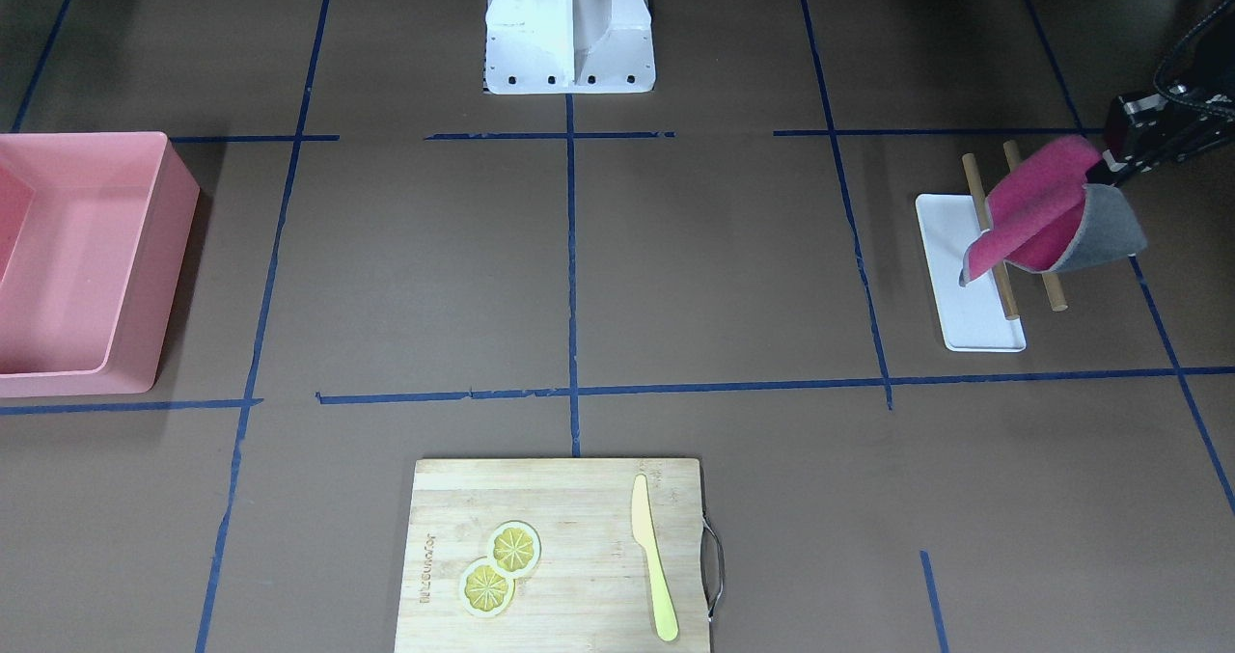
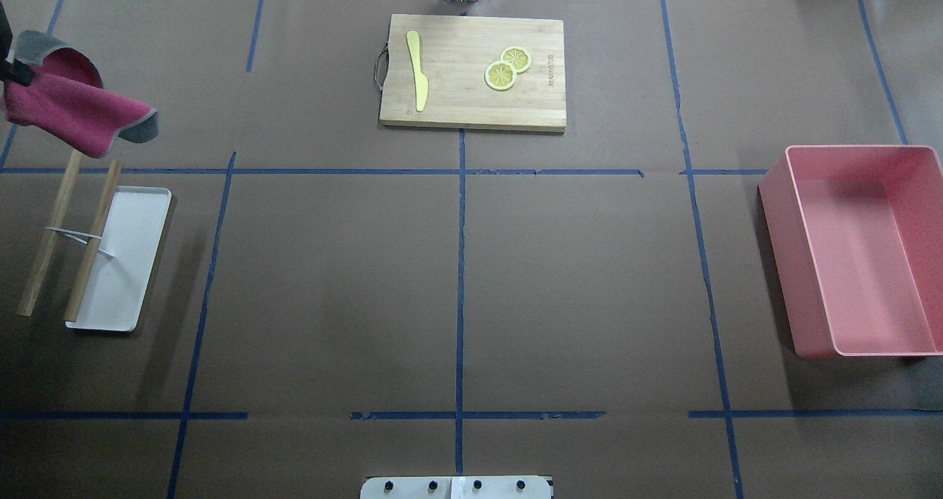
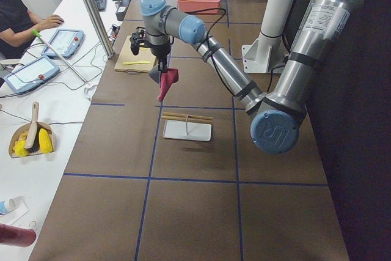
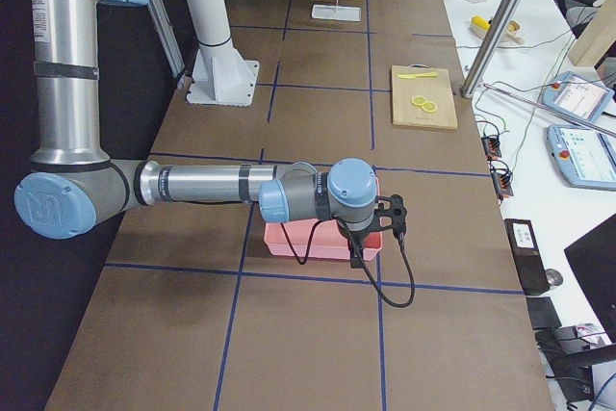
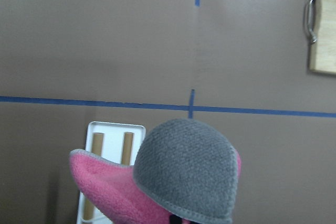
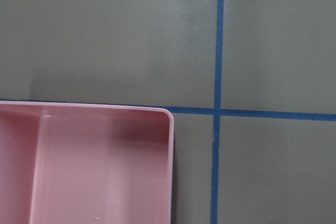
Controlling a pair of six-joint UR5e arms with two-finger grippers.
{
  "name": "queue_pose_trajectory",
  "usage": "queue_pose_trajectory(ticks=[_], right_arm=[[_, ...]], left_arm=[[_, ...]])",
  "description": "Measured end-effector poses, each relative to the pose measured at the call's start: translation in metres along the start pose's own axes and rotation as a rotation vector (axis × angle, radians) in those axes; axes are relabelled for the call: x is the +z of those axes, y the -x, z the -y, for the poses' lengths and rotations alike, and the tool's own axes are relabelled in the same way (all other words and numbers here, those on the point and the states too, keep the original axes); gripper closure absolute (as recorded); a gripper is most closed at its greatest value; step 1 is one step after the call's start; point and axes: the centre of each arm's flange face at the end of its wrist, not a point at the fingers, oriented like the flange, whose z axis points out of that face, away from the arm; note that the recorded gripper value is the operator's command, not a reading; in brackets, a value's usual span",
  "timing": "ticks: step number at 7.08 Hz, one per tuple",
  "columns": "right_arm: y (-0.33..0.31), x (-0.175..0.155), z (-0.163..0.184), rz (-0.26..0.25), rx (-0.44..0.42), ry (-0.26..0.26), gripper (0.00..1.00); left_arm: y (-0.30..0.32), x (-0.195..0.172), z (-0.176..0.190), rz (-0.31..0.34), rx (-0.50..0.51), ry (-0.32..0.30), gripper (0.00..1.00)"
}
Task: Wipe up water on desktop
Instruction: 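Lift the pink cloth with the left gripper while the right arm moves toward it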
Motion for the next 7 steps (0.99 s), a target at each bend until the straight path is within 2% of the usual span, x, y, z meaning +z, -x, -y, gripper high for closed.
queue_pose_trajectory(ticks=[2, 4, 5, 7], right_arm=[[0.116, -0.002, 0.05, 0.046, -0.031, -0.026, 0.0], [0.266, 0.017, 0.085, 0.06, -0.088, -0.051, 0.0], [0.346, 0.031, 0.087, 0.072, -0.129, -0.071, 0.01], [0.462, 0.042, 0.049, 0.098, -0.237, -0.153, 0.01]], left_arm=[[-0.05, 0.011, -0.004, -0.027, -0.054, 0.012, 1.0], [-0.097, 0.029, -0.008, -0.064, -0.123, 0.026, 1.0], [-0.12, 0.041, -0.012, -0.077, -0.15, 0.041, 1.0], [-0.144, 0.062, -0.022, -0.079, -0.161, 0.076, 1.0]])
